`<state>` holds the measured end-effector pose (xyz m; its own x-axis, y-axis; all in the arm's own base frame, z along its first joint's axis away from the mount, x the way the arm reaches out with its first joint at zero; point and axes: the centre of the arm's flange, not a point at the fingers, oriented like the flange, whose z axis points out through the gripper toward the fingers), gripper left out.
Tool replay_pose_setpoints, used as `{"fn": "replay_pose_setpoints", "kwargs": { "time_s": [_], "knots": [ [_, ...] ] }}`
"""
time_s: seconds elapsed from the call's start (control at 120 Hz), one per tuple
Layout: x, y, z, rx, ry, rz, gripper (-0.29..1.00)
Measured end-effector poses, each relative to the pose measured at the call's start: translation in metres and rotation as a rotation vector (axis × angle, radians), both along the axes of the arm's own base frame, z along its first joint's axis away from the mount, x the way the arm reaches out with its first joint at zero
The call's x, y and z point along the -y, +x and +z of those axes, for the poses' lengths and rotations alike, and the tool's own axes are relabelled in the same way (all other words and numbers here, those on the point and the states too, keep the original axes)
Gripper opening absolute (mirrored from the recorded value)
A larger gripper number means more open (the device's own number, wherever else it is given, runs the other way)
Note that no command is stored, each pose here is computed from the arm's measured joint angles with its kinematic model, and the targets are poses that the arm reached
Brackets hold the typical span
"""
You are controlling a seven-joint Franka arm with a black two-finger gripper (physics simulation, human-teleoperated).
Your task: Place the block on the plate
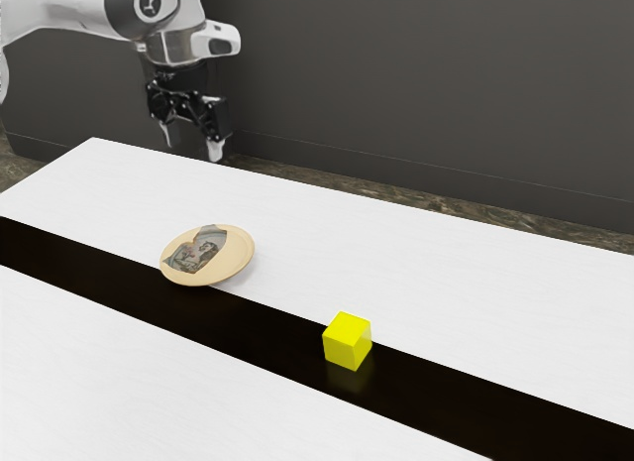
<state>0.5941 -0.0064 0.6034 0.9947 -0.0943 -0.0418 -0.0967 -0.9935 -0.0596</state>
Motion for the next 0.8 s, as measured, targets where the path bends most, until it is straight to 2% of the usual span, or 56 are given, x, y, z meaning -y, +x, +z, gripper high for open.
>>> {"fn": "replay_pose_setpoints", "kwargs": {
  "time_s": [0.208,0.417,0.6,0.8],
  "knots": [
    [0.005,0.012,-0.016,-0.002,-0.038,0.03,0.7],
    [0.046,0.04,-0.079,-0.065,-0.12,0.023,0.7],
    [0.118,0.05,-0.137,-0.127,-0.136,-0.046,0.7],
    [0.157,0.045,-0.191,-0.183,-0.14,-0.054,0.7]
  ]
}}
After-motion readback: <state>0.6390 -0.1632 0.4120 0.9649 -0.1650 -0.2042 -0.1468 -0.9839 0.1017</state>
